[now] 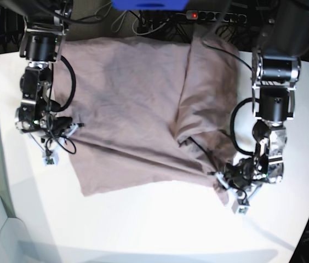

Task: Layout the t-shirt on the table in an organized manner, then fold the t-shirt properly
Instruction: 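Pull the folded side back with the left gripper to straighten the fold, then drag the held shirt edge outward with the left gripper to unfold it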

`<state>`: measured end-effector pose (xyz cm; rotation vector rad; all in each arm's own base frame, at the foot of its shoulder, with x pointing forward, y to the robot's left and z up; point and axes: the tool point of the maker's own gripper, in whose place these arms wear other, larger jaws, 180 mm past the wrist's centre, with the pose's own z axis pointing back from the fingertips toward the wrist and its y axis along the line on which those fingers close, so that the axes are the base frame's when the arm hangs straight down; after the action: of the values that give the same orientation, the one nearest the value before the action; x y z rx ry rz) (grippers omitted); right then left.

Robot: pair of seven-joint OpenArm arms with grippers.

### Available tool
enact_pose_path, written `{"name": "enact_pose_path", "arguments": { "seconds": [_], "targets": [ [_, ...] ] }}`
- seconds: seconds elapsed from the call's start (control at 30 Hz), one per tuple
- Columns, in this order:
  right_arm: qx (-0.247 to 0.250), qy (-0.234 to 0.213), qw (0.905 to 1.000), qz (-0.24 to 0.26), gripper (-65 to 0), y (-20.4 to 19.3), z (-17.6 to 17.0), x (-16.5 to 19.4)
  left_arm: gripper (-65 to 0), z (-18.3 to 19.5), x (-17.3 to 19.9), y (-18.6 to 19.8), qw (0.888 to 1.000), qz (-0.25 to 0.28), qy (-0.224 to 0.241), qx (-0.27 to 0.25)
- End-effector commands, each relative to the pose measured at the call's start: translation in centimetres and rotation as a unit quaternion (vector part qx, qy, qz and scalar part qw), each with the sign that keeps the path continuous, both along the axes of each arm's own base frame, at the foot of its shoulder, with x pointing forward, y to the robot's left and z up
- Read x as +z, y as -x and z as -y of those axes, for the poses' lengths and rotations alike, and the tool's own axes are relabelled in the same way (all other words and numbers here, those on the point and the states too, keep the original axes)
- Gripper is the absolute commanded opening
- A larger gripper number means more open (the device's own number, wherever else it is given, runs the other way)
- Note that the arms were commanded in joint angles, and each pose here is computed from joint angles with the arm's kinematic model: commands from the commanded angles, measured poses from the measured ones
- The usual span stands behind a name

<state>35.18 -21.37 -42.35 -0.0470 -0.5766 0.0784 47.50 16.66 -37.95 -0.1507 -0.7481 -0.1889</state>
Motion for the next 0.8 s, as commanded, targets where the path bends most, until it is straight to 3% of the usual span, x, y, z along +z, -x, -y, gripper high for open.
{"name": "enact_pose_path", "arguments": {
  "seconds": [0.0,0.07,0.23,0.47,0.57,0.67,0.77],
  "targets": [
    [-0.002,0.004,0.9999,0.016,-65.0,-0.9,0.3,1.1,-47.0,-0.2,3.3,-2.3,0.999,0.052,0.001,0.001],
    [-0.002,0.004,0.9999,0.016,-65.0,-0.9,0.3,1.1,-40.7,-0.8,2.4,-1.8,0.999,0.045,-0.014,0.001],
    [-0.002,0.003,0.9999,0.015,-65.0,-0.9,0.2,1.0,-39.9,-1.7,2.3,-1.4,0.999,0.042,-0.019,0.0],
    [-0.002,0.003,1.0,0.009,-65.0,-0.3,0.2,0.5,-39.0,-1.9,4.9,2.4,0.997,0.036,0.07,0.004],
    [-0.002,0.003,1.0,0.007,-65.0,-0.2,0.2,0.4,-31.2,-2.8,5.5,4.4,0.992,0.056,0.107,0.027],
    [-0.001,0.003,1.0,0.007,-65.0,-0.2,0.2,0.4,-14.9,-3.2,4.8,6.7,0.989,0.058,0.131,0.043],
    [-0.001,0.002,1.0,0.007,-65.0,-0.2,0.1,0.4,-3.4,-2.7,3.0,9.0,0.986,0.041,0.153,0.047]
  ]
}}
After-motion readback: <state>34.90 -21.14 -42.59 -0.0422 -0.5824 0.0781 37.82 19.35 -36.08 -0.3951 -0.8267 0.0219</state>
